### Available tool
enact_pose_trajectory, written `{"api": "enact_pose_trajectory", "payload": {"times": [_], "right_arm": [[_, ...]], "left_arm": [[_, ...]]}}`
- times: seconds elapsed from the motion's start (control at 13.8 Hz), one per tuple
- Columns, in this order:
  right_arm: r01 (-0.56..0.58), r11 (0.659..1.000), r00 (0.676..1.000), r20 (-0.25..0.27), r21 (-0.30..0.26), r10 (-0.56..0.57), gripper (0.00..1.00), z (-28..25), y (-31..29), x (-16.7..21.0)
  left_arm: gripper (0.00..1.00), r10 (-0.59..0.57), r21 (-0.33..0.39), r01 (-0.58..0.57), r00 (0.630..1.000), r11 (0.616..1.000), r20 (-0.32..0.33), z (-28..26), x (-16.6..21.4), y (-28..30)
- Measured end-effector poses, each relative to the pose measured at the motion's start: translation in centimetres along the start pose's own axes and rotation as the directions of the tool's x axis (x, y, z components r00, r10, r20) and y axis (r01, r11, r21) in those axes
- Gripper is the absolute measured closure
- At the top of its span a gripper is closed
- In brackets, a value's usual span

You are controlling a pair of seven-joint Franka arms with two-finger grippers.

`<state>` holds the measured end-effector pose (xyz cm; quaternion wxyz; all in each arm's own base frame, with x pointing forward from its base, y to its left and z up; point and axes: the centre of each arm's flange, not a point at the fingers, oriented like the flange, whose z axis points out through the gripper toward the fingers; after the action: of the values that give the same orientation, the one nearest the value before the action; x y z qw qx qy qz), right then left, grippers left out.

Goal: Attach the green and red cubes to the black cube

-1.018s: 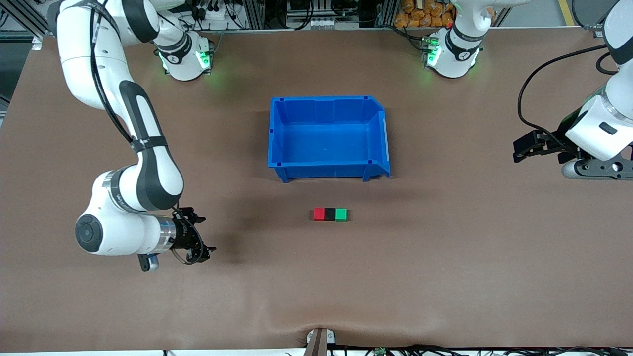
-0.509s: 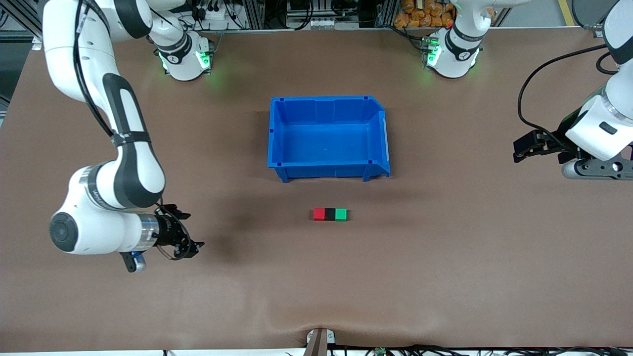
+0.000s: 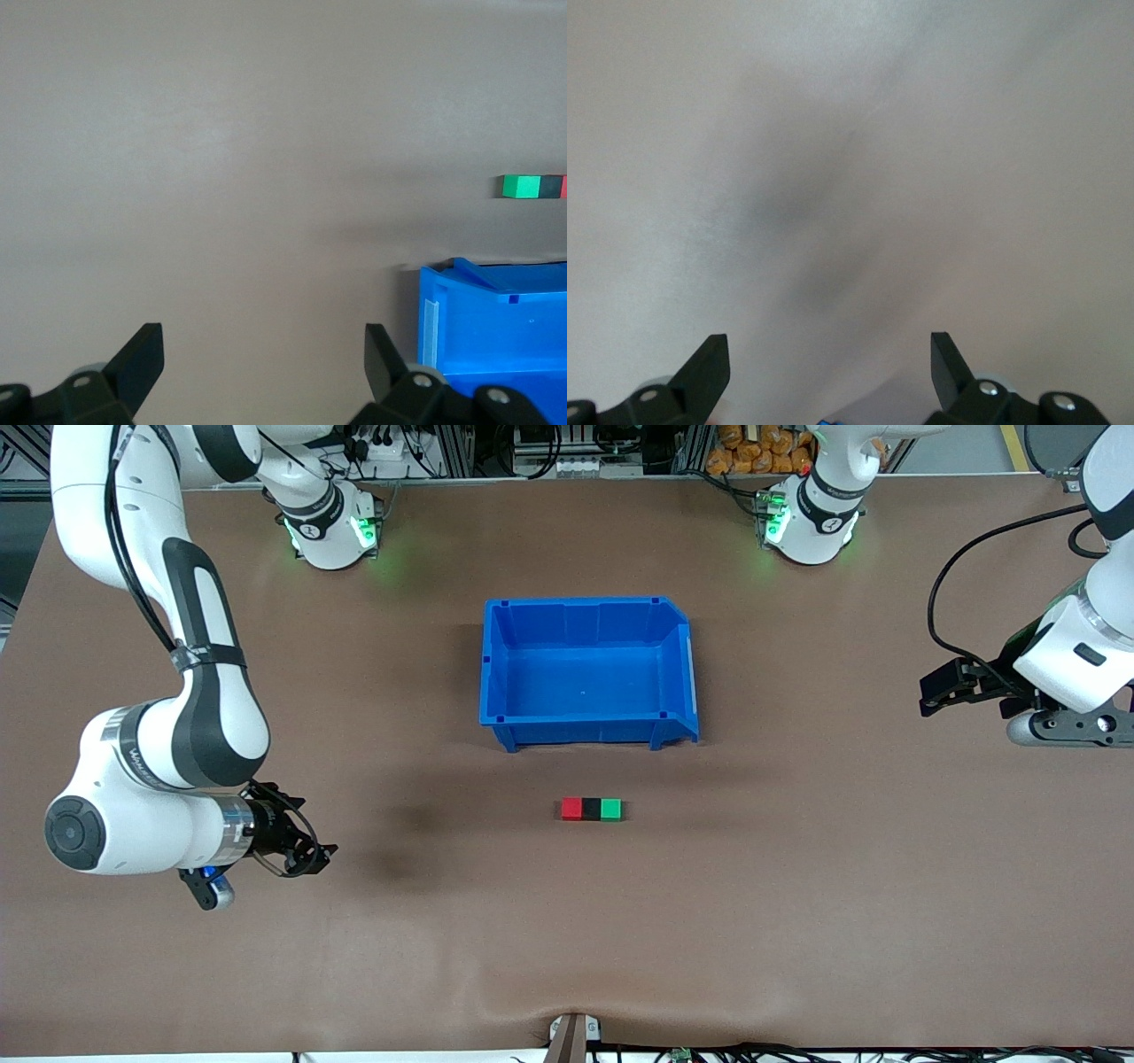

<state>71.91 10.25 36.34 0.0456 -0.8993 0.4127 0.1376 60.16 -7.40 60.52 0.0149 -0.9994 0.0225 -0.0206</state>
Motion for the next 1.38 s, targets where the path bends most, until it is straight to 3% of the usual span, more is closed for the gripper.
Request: {"api": "enact_pose_trajectory", "payload": {"times": [0.65,1.38], "right_arm": [[0.143,0.990,0.990,0.015,0.003,-0.143,0.00,-4.4,4.0,2.2],[0.251,0.968,0.968,0.003,-0.006,-0.251,0.00,-8.3,6.7,2.3]], "left_arm": [[0.00,0.000,0.000,0.000,1.000,1.000,0.000,0.0,0.0,0.0],[0.00,0.000,0.000,0.000,1.000,1.000,0.000,0.0,0.0,0.0]]}}
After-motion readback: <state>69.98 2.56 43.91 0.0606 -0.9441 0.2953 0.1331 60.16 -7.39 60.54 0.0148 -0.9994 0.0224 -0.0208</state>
